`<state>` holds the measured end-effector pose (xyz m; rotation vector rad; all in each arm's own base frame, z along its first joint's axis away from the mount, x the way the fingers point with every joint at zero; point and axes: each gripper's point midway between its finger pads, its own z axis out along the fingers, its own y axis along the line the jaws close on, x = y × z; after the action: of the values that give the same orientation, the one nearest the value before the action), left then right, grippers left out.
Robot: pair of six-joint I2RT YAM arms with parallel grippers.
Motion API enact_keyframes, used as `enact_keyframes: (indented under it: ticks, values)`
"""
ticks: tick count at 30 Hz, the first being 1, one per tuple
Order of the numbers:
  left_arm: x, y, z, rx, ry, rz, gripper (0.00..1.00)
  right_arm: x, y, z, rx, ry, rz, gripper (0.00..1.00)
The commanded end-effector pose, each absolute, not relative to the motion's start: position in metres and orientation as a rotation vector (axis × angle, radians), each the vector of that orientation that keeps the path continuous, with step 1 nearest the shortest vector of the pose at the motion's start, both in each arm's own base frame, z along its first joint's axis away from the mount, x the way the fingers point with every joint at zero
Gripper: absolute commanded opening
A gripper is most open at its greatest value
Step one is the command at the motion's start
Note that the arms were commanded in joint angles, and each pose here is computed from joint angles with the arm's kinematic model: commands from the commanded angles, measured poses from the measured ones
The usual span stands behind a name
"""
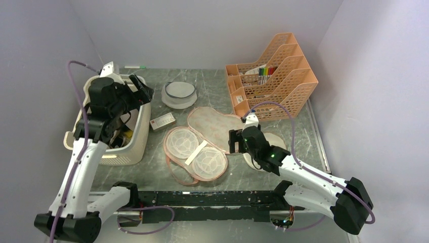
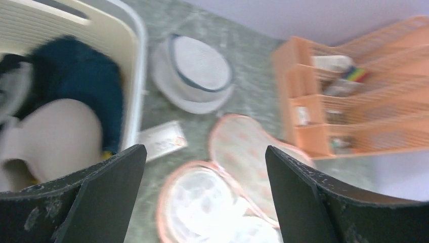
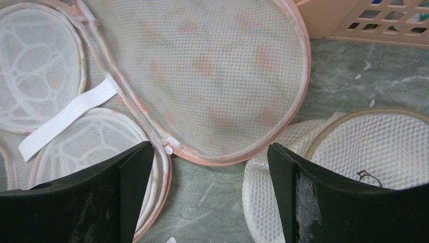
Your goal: Unzip the laundry bag and remove the bra
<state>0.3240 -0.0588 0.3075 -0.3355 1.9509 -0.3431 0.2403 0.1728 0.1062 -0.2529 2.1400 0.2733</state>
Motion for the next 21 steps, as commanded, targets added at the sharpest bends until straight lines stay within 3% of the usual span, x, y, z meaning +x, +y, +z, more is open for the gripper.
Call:
enact_keyframes:
  ticks: [1, 10, 21]
  values:
    - [0.296, -0.115, 0.349, -0.370, 1.886, -0.821, 1.00, 0.239, 0.180, 0.114, -0.228, 2.148, 0.330, 0.84]
    - [0.267, -0.157, 0.427, -0.343, 1.765, -1.254, 0.99, 0.241, 0.184, 0.110, -0.209, 2.189, 0.321, 0.83]
    - [0.270, -0.159, 0.437, -0.235, 1.782, -1.200, 0.99, 0.247, 0.193, 0.104, -0.203, 2.199, 0.337, 0.83]
